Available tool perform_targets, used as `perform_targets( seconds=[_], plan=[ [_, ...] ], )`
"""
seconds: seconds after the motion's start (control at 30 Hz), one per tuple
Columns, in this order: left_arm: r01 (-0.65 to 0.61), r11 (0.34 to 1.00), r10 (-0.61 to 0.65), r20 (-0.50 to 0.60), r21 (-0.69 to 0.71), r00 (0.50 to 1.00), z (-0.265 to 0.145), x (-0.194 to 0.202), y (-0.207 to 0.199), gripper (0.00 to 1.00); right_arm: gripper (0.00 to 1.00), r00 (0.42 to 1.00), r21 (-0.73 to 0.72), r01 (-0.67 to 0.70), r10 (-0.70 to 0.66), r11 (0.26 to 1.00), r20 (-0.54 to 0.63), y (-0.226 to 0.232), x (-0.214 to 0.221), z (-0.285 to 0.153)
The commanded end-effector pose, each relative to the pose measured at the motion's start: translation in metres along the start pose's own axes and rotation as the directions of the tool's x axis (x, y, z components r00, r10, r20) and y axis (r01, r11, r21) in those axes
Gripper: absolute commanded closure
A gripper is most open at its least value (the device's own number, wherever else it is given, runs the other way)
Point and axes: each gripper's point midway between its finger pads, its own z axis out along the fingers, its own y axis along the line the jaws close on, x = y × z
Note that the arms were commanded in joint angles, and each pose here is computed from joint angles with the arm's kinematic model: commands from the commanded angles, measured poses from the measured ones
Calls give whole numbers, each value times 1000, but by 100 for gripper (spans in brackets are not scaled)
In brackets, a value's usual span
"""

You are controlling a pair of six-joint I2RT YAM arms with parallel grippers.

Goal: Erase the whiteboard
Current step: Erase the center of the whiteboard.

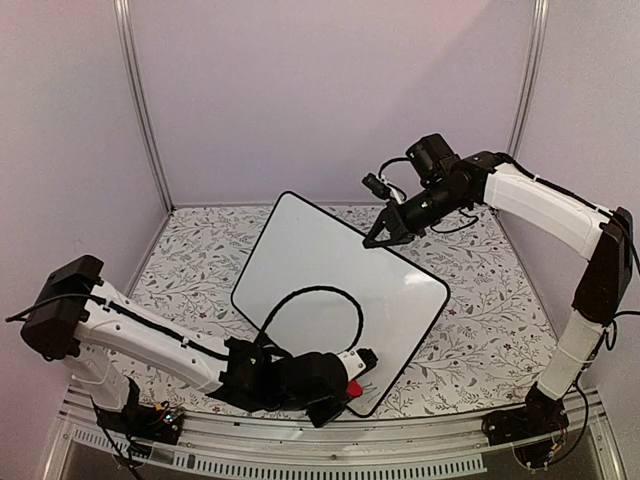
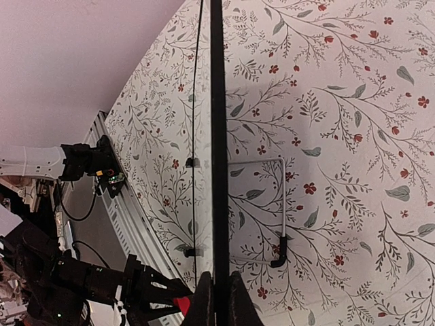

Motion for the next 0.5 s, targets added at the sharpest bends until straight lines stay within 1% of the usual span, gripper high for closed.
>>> perform_targets(
  seconds=[0.0, 0.13, 0.27, 0.37, 0.47],
  plan=[
    [-34, 994, 13, -208, -99, 978, 17, 69, 25, 100, 100, 989, 13, -77, 78, 997, -124, -1, 29, 20],
    [-26, 994, 1, -228, -107, 974, 11, 79, 28, 100, 100, 989, 13, -76, 78, 997, -123, -1, 29, 20],
    [-16, 992, -14, -225, -129, 974, 1, 82, 35, 100, 100, 989, 13, -76, 77, 997, -122, -1, 29, 20],
    [-7, 988, -23, -194, -154, 981, -7, 73, 41, 100, 100, 989, -4, -83, 82, 997, -125, 3, 29, 20],
    [7, 986, -28, -121, -167, 992, -20, 51, 45, 100, 100, 989, -35, -88, 83, 996, -121, 10, 26, 18]
  ],
)
